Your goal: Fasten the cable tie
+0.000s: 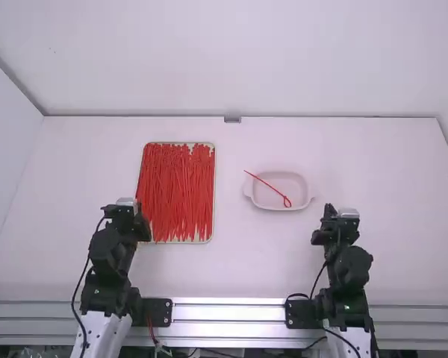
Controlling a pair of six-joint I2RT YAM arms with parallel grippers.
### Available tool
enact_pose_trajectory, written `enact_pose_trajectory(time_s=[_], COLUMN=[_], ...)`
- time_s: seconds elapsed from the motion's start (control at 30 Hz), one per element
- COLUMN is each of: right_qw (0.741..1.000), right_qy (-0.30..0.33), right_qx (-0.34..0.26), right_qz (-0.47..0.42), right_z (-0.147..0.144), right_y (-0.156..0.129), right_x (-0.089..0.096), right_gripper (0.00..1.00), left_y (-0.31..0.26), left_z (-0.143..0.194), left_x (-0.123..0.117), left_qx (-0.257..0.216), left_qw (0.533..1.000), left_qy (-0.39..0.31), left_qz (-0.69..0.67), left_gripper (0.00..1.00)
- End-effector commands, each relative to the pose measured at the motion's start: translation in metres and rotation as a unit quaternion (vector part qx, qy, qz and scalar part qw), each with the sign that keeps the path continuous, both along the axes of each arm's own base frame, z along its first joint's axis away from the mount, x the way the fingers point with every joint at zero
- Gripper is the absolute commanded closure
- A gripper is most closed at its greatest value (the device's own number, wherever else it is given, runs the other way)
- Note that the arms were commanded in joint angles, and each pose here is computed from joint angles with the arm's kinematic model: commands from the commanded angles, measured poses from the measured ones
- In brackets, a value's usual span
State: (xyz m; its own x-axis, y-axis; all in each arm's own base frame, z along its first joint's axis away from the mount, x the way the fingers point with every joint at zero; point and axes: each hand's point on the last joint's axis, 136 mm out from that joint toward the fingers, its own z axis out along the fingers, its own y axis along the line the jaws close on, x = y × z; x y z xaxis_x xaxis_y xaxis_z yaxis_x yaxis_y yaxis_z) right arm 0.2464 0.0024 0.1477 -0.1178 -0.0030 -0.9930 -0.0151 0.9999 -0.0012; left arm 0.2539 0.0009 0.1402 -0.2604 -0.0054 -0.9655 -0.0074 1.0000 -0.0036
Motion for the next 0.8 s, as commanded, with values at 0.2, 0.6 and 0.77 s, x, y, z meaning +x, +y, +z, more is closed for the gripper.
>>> enact_pose_trajectory(time_s=[0.2,0.6,0.77], right_qw=[1.0,1.0,1.0], right_qy=[-0.007,-0.007,-0.007], right_qx=[0.002,0.002,0.002], right_qz=[0.0,0.0,0.0], right_z=[0.0,0.0,0.0], right_y=[0.0,0.0,0.0], right_x=[-0.001,-0.001,-0.001], right_gripper=[1.0,1.0,1.0], left_y=[-0.001,-0.001,-0.001], left_z=[-0.026,0.004,0.008], left_x=[-0.006,-0.008,-0.008], left_qx=[0.002,0.002,0.002], left_qw=[1.0,0.997,0.997], left_qy=[-0.006,-0.072,-0.079], left_qz=[-0.004,-0.004,-0.004], left_gripper=[1.0,1.0,1.0])
